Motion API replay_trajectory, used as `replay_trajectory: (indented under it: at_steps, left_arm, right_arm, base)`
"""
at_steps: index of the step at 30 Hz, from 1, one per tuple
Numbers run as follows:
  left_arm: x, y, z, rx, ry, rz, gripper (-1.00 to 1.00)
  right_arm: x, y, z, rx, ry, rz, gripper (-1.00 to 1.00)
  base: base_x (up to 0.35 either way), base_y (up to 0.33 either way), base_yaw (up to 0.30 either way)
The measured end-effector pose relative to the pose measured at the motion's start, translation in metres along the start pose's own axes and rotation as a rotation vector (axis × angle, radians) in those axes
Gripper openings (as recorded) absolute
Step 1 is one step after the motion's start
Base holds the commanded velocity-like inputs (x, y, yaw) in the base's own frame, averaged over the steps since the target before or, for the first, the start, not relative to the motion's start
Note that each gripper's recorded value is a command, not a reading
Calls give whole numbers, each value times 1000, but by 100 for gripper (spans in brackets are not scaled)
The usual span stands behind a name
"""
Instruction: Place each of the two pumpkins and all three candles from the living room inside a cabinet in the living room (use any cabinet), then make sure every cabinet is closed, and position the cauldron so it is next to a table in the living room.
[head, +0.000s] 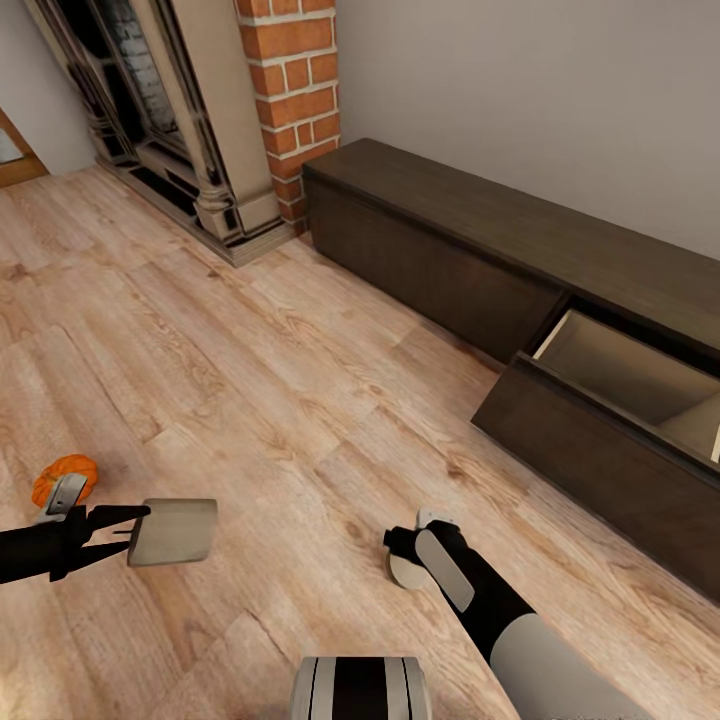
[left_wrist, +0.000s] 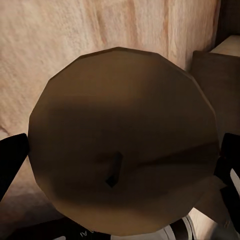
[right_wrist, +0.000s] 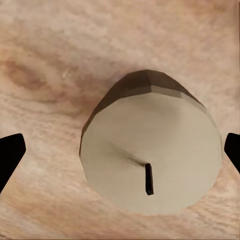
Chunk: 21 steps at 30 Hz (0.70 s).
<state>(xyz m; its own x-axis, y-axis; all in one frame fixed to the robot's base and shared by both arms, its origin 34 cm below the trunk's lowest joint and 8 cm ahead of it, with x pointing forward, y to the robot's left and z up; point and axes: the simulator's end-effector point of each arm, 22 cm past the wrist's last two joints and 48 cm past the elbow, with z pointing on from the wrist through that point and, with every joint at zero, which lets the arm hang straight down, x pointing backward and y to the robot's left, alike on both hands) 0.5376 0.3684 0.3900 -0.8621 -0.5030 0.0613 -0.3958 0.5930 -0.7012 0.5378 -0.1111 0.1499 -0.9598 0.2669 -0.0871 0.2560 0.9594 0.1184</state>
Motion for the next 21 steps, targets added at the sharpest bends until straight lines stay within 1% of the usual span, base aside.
replay_trajectory:
  at_steps: [9, 11, 15, 21]
  left_arm:
    - [0, -1, 0, 5, 1, -1, -100]
    - [1, 0, 3, 7, 6, -5, -100]
    - [2, -9, 5, 59, 13, -14, -100]
    - [3, -12, 6, 79, 17, -18, -100]
  right_arm:
    - [-4, 0, 0, 1, -7, -1, 100]
    - [-1, -2, 3, 6, -2, -3, 100]
    - [-3, -9, 7, 34, -14, -38, 100]
    - [-3, -11, 9, 44, -19, -49, 100]
  base:
    - [0, 0, 0]
    - [0, 0, 0]
    - [0, 0, 0]
    - [0, 0, 0]
